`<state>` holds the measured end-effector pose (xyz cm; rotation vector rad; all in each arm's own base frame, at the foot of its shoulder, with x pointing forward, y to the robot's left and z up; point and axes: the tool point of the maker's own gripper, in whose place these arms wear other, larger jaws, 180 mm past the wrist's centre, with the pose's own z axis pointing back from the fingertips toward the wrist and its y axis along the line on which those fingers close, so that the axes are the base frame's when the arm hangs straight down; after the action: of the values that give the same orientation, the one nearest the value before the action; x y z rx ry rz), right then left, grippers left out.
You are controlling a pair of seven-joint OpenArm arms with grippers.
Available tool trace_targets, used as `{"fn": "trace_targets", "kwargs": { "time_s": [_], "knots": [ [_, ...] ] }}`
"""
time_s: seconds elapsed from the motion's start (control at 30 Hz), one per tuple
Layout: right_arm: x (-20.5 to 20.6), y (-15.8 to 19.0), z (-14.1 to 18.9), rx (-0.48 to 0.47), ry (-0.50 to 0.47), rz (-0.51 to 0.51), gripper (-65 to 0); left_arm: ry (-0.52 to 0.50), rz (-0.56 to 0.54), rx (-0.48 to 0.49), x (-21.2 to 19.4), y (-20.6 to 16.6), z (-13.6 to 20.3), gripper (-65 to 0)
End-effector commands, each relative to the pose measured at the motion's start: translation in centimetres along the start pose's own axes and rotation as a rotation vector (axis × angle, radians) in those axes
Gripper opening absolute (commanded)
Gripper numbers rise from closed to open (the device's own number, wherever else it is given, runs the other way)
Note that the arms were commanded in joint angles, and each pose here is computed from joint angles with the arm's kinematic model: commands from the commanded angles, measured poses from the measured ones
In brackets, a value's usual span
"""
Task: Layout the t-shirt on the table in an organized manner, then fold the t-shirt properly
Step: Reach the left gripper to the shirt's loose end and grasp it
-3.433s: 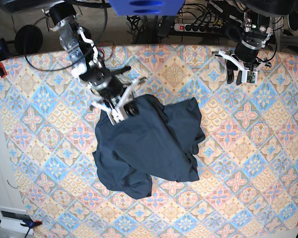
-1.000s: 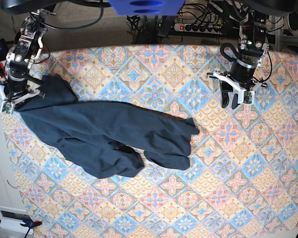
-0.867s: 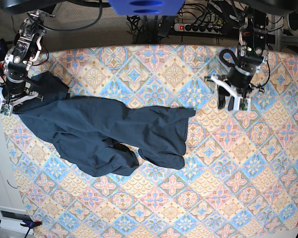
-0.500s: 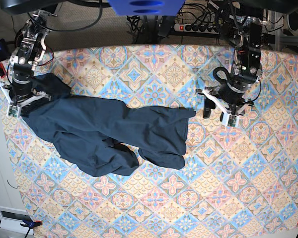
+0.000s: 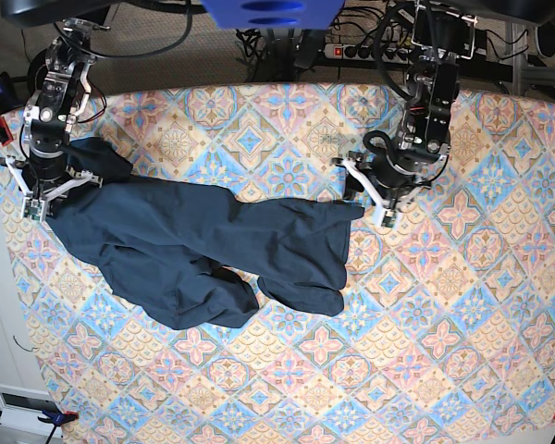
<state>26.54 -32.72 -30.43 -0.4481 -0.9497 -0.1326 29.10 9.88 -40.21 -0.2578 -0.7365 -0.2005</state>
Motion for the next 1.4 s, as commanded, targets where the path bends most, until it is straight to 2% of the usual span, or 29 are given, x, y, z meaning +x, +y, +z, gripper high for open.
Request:
{"fn": "trace_targets", "kwargs": {
  "time_s": [0.0, 0.1, 0.23, 0.4, 0.53, 0.57, 0.6, 0.7, 0.77, 0.87, 0.93, 1.0, 1.1, 1.17, 1.23, 1.3, 1.33, 1.37],
  "knots": [
    [1.5, -0.6, 0.1, -0.016, -0.051, 0.007, -57.1, -0.051, -0.016, -0.025, 1.6, -0.5, 0.2, -43.0],
    [1.5, 0.1, 0.1, 0.002, -0.051, 0.013, -57.1, -0.063, -0.058, -0.07, 2.2, -1.4, 0.2, -65.0],
    [1.5, 0.3, 0.1, 0.007, -0.051, 0.015, -57.0, -0.1, -0.039, -0.036, 3.3, 0.0, 0.9, -65.0],
    [1.5, 0.4, 0.1, 0.009, -0.052, 0.016, -57.0, -0.189, 0.003, 0.073, 4.8, 3.8, 4.4, -65.0],
    [1.5, 1.4, 0.1, 0.033, -0.051, 0.025, -56.8, -0.173, 0.019, 0.088, 4.5, 4.5, 4.1, -65.0],
    [1.5, 1.7, 0.1, 0.042, -0.05, 0.028, -56.8, -0.152, 0.027, 0.088, 4.2, 4.6, 3.8, -63.4],
    [1.5, 2.0, 0.1, 0.051, -0.05, 0.031, -56.8, -0.138, 0.024, 0.078, 4.7, 4.4, 3.2, -58.9],
    [1.4, 2.5, 0.1, 0.062, -0.05, 0.036, -56.8, -0.049, 0.043, 0.028, 4.0, 2.9, 0.8, -42.5],
    [1.4, 2.6, 0.1, 0.065, -0.05, 0.037, -56.8, -0.042, 0.069, 0.007, 4.2, 2.1, -0.1, -30.1],
    [1.4, 2.6, 0.1, 0.065, -0.05, 0.037, -56.8, -0.035, 0.089, -0.005, 4.2, 1.8, -0.8, -16.2],
    [1.4, 2.6, 0.1, 0.065, -0.05, 0.037, -56.8, -0.039, 0.094, -0.016, 4.5, 1.2, -1.1, -11.8],
    [1.4, 2.6, 0.1, 0.065, -0.05, 0.037, -56.8, -0.033, 0.108, -0.031, 4.3, 0.5, -1.4, -11.9],
    [1.4, 2.6, 0.1, 0.064, -0.05, 0.038, -56.8, 0.011, 0.137, -0.042, 2.8, 0.2, -2.4, -15.8],
    [1.4, 2.6, 0.1, 0.064, -0.05, 0.038, -56.8, 0.029, 0.14, -0.049, 2.2, 0.1, -2.6, -23.4],
    [1.4, 2.6, 0.1, 0.064, -0.05, 0.038, -56.8, 0.028, 0.125, -0.098, 2.0, -0.9, -2.6, -38.0],
    [1.4, 2.6, 0.1, 0.064, -0.05, 0.038, -56.8, 0.008, 0.143, -0.145, 2.5, -1.5, -2.4, -58.1],
    [1.4, 2.6, 0.1, 0.064, -0.05, 0.038, -56.8, -0.003, 0.167, -0.15, 2.6, -1.2, -2.2, -65.0],
    [1.4, 2.6, 0.1, 0.064, -0.05, 0.038, -56.8, -0.01, 0.188, -0.141, 2.7, -0.2, -1.9, -65.0]
  ]
}}
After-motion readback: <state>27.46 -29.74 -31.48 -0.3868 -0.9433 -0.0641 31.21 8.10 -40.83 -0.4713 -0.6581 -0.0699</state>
